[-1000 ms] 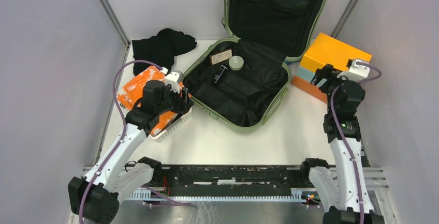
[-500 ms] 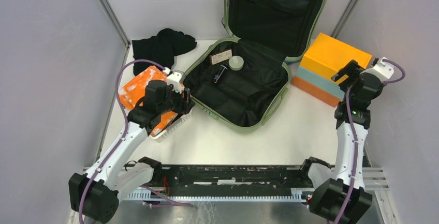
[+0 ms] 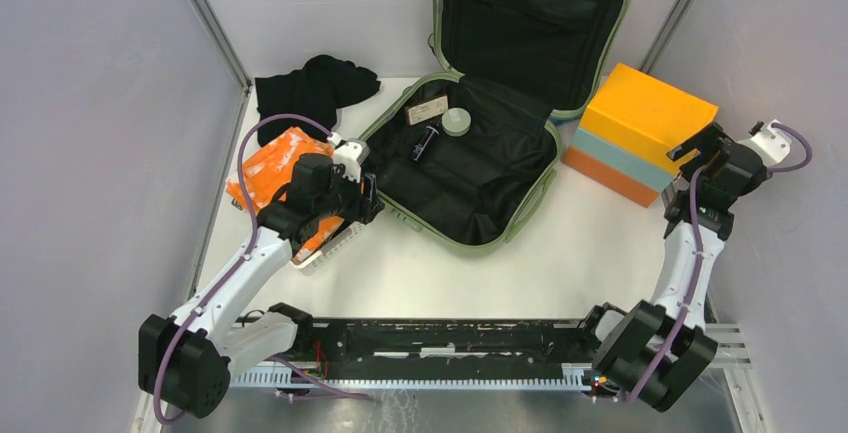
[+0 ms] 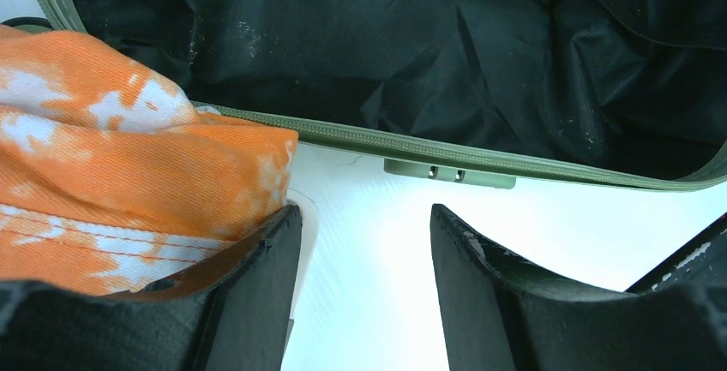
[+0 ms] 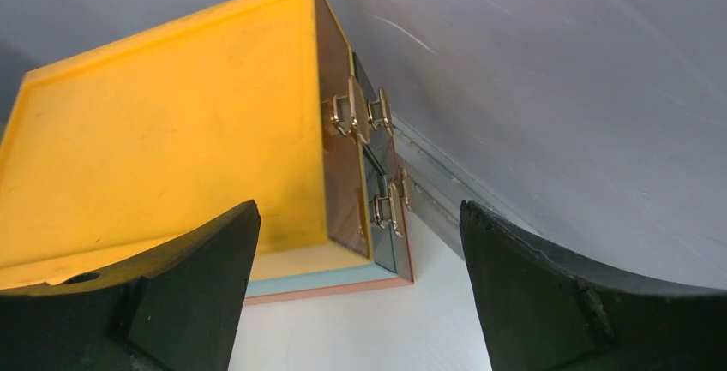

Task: Open, take out, and arrange the luggage
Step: Adjust the storage box at the center of the board.

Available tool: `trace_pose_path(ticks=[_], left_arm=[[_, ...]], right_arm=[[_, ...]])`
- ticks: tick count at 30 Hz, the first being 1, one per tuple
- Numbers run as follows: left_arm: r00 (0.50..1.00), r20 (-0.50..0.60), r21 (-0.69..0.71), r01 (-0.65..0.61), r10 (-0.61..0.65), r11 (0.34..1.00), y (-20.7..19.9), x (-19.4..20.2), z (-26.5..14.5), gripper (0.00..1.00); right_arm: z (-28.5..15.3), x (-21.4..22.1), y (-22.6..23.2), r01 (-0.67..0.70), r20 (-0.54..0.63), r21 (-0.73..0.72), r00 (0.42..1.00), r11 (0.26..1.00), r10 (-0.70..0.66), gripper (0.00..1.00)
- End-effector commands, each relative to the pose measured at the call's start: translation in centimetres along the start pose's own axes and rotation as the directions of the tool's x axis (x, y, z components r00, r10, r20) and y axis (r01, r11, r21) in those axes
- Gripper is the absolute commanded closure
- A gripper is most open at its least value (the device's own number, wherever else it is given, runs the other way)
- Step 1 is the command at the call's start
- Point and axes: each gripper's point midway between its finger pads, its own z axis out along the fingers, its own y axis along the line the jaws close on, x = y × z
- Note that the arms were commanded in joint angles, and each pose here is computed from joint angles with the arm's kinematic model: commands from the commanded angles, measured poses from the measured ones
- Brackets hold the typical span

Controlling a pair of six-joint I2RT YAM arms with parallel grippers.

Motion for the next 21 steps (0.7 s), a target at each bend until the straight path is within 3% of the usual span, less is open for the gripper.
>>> trace_pose_path(ticks=[1,10,21], left_arm=[[1.000,0.026,0.004,-0.014,0.014,1.000,-0.1,-0.8,0.1,0.36],[1.000,0.006,-0.024,-0.011,0.012,1.000,0.5,-0.6,0.4,0.36],[1.000,0.008,-0.020,-0.014,0.014,1.000,0.4,-0.7,0.4,0.36]], right_arm=[[2.1,-2.6,1.7,-0.076,0.047,-0.107,0.996,0.991,0.082,0.07],[4.6,-1.5,4.5,-0.185,-0.059,-0.255,0.983,0.949,0.176,0.10],[0.7,-1.0,6.9,-0.262,-0.077,-0.342,0.965,0.902,0.251,0.26]])
